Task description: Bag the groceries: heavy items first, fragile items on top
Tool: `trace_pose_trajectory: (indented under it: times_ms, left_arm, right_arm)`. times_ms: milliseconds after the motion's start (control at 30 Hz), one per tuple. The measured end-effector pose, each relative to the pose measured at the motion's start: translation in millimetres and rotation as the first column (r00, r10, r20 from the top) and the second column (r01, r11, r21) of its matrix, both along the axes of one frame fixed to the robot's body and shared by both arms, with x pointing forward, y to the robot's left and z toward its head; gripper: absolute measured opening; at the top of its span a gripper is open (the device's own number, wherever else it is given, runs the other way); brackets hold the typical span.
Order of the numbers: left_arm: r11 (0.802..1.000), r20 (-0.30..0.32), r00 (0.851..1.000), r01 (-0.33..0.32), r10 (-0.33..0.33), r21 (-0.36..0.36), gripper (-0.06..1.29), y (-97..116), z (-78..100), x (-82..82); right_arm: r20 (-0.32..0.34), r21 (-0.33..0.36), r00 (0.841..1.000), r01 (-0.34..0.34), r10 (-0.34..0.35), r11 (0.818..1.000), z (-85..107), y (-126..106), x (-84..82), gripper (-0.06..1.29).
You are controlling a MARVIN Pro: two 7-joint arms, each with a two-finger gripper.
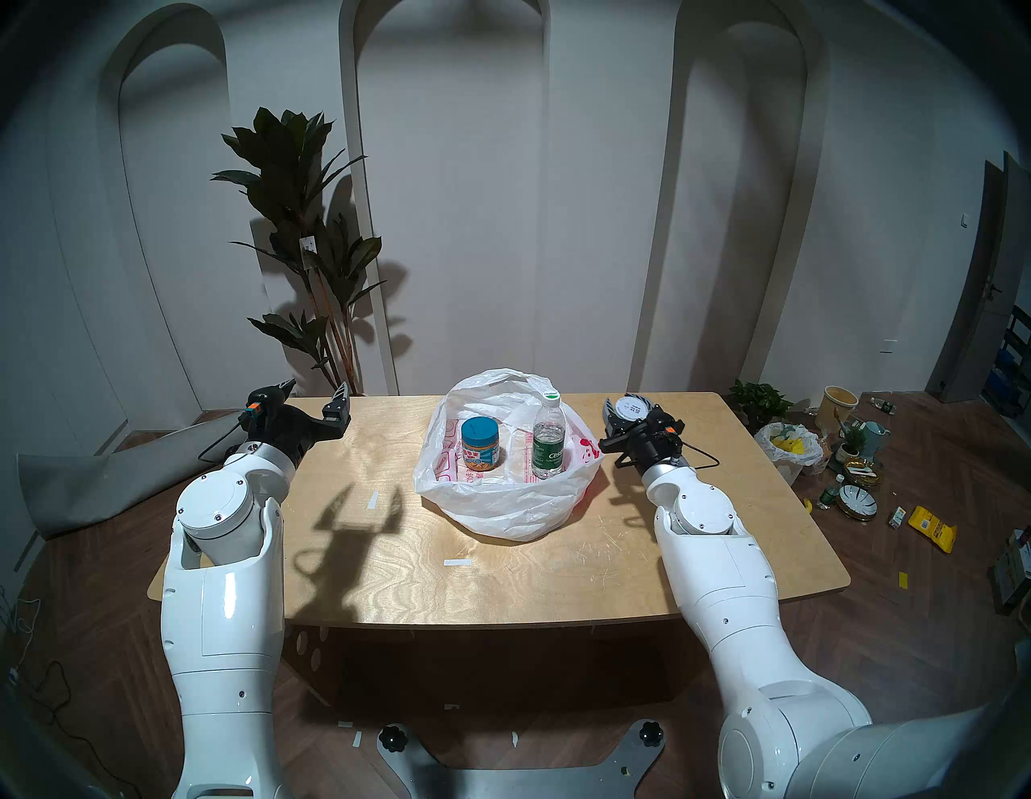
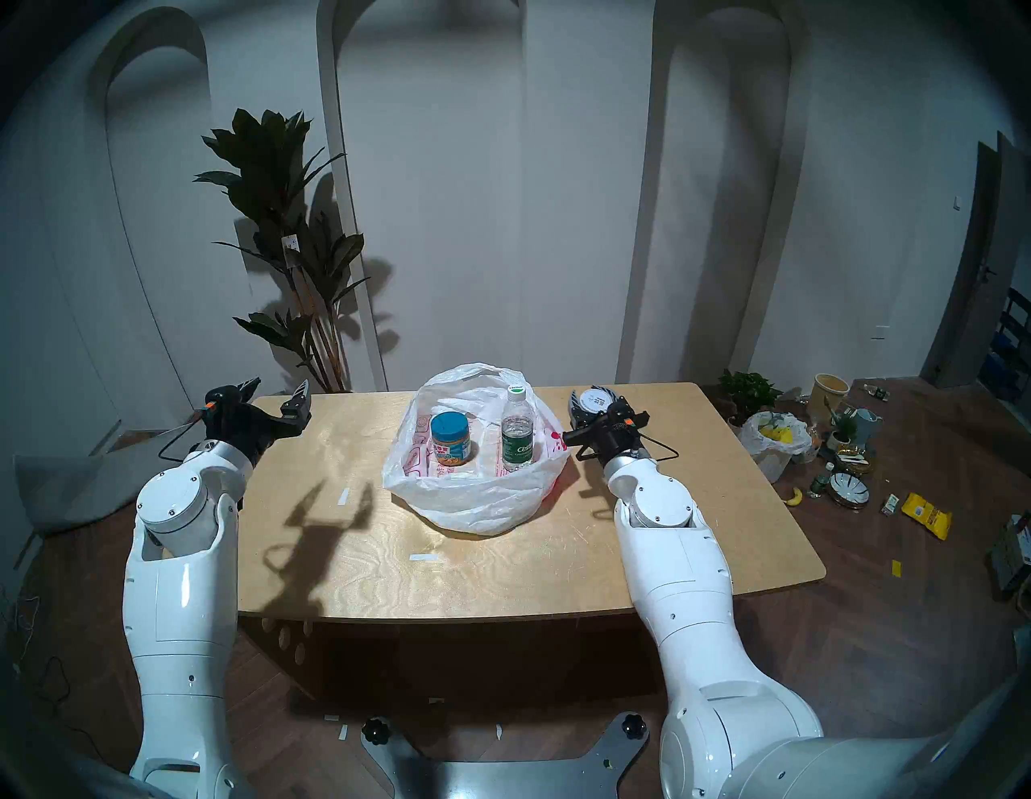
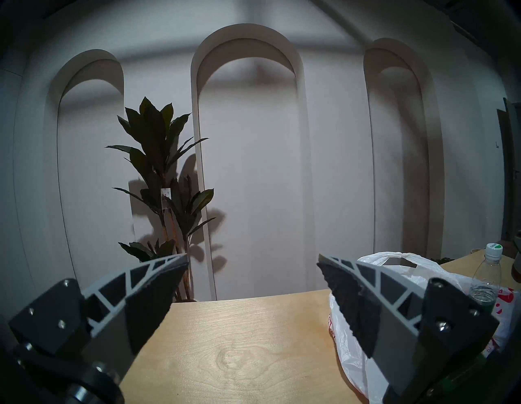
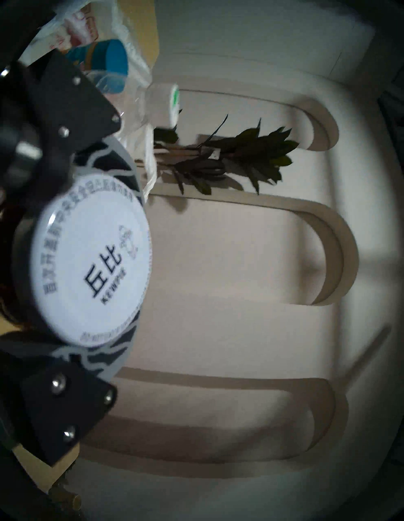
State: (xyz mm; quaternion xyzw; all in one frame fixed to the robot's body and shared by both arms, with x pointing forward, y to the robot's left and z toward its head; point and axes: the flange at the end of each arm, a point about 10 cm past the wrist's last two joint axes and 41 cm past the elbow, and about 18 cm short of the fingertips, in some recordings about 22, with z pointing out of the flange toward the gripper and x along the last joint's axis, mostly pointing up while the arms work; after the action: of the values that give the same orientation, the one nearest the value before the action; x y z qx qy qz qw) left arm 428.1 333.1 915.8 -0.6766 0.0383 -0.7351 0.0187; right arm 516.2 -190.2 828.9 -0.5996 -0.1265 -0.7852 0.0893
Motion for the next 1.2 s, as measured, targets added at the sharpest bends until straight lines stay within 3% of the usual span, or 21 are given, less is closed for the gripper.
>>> trace_pose_trajectory:
  times_ms: [200, 433, 600, 767, 933, 1200]
  left_arm:
    - [1.000, 0.003, 1.000, 0.003, -0.003, -0.001, 1.22, -0.4, 0.8, -0.1]
    - [1.000, 0.006, 1.000, 0.006, -0.006, -0.003, 1.22, -0.8, 2.0, -0.2]
    - [1.000, 0.010, 1.000, 0.008, -0.008, -0.004, 1.22, -1.0, 3.2, -0.5]
    - [1.000, 0.012, 1.000, 0.009, -0.009, -0.005, 1.22, -1.2, 4.1, -0.6]
    - [1.000, 0.014, 1.000, 0.010, -0.010, -0.006, 1.22, -1.4, 4.6, -0.7]
    - [1.000, 0.014, 1.000, 0.012, -0.011, -0.007, 1.22, -1.4, 4.8, -0.6]
  right_arm:
    - [0.032, 0.024, 0.994, -0.103, 0.102, 0.994, 4.8, 38.7, -14.0, 0.64]
    - [0.043, 0.035, 0.975, -0.221, 0.220, 0.975, 3.2, 83.0, -39.6, 0.63]
    - [0.022, 0.034, 0.965, -0.260, 0.260, 0.965, 2.3, 101.0, -51.8, 0.63]
    - [-0.050, 0.019, 0.967, -0.251, 0.251, 0.968, 0.2, 113.5, -54.8, 0.63]
    - [-0.128, -0.012, 0.967, -0.223, 0.220, 0.975, -5.3, 125.7, -45.3, 0.63]
    - [-0.174, -0.048, 0.967, -0.196, 0.185, 0.979, 2.2, 144.2, -28.4, 0.62]
